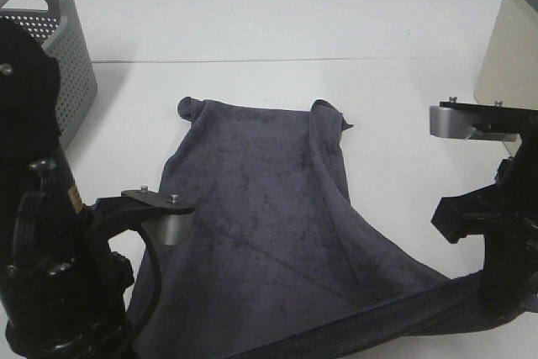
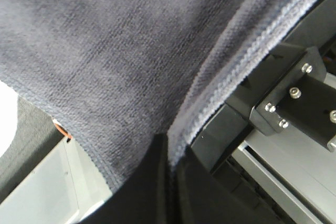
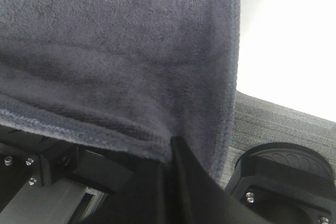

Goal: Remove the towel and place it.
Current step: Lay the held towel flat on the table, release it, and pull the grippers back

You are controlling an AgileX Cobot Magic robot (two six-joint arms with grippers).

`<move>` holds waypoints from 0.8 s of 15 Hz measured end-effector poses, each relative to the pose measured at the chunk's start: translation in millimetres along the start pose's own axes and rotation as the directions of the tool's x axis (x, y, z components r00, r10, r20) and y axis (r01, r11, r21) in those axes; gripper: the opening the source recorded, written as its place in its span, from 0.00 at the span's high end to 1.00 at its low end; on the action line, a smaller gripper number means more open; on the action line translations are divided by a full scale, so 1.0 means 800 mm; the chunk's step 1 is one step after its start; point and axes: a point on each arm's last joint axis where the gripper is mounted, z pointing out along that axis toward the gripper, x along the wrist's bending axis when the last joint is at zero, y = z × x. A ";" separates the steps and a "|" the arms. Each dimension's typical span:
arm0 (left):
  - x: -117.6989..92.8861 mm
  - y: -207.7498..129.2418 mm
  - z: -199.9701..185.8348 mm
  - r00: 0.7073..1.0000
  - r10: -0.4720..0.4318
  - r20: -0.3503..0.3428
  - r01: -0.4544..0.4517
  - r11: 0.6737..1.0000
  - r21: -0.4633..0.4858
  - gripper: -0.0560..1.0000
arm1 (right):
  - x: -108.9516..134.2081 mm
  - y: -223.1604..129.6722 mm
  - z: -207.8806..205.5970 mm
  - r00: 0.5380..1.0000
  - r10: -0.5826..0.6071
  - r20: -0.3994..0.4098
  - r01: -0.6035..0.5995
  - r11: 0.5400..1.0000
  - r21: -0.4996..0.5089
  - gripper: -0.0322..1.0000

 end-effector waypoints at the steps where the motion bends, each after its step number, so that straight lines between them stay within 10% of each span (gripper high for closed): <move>1: 0.001 0.002 0.005 1.000 -0.005 0.003 0.005 1.000 0.015 0.95 | 0.000 0.000 0.000 1.000 0.000 0.000 0.000 1.000 0.001 0.96; 12: 0.005 -0.001 0.012 1.000 -0.004 -0.010 0.004 0.997 0.073 0.95 | 0.000 -0.036 0.024 0.993 0.058 -0.102 -0.051 0.996 0.066 0.96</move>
